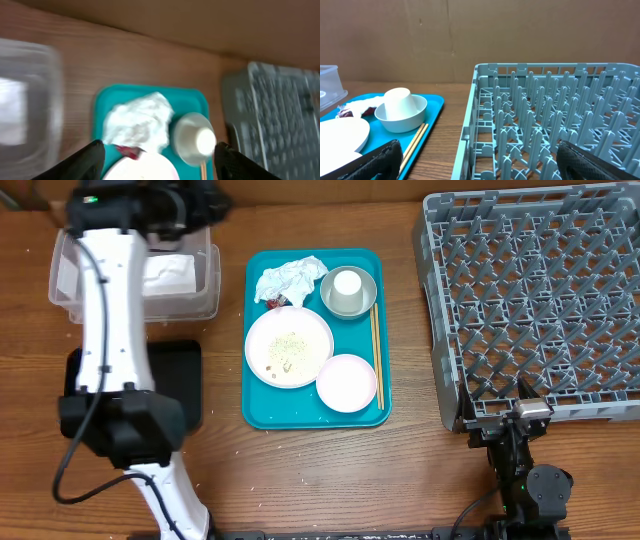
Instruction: Sort waste into correct bins and load items into the dishwasher
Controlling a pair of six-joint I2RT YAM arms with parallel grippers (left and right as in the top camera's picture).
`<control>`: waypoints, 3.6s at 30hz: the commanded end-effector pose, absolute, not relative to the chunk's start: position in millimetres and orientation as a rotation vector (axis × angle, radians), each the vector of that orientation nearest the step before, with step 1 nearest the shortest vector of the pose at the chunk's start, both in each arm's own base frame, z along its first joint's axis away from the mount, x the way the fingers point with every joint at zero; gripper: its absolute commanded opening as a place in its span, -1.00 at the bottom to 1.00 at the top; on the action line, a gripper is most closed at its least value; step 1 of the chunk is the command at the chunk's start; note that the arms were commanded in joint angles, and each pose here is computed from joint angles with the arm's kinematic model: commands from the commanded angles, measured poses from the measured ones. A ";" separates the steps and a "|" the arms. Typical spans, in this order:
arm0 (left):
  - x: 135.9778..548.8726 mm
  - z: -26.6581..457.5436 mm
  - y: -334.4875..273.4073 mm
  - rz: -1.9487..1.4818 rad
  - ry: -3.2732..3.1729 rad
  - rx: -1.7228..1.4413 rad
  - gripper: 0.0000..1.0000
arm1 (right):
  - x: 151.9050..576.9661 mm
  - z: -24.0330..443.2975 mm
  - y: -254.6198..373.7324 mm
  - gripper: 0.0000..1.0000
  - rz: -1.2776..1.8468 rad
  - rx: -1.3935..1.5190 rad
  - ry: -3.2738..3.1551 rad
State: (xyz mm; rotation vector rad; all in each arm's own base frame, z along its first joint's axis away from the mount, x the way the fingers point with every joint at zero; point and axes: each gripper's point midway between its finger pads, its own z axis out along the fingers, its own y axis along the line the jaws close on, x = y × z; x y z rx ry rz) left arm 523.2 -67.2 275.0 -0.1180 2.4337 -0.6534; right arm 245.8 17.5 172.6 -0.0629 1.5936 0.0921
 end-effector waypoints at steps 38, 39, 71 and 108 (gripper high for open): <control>513.9 50.4 -158.9 -0.027 2.841 0.574 -0.25 | 245.9 171.2 15.7 1.00 0.084 -0.057 1.588; 513.6 50.3 -159.2 -0.027 2.842 0.574 -0.31 | 245.9 171.2 15.7 0.99 0.084 -0.057 1.588; 511.8 161.0 -166.9 -0.188 2.698 0.257 -0.92 | 245.9 171.2 15.7 1.00 0.084 -0.057 1.588; 530.8 242.7 109.4 -0.211 2.317 -0.907 -0.92 | 245.9 171.2 15.7 0.99 0.084 -0.057 1.588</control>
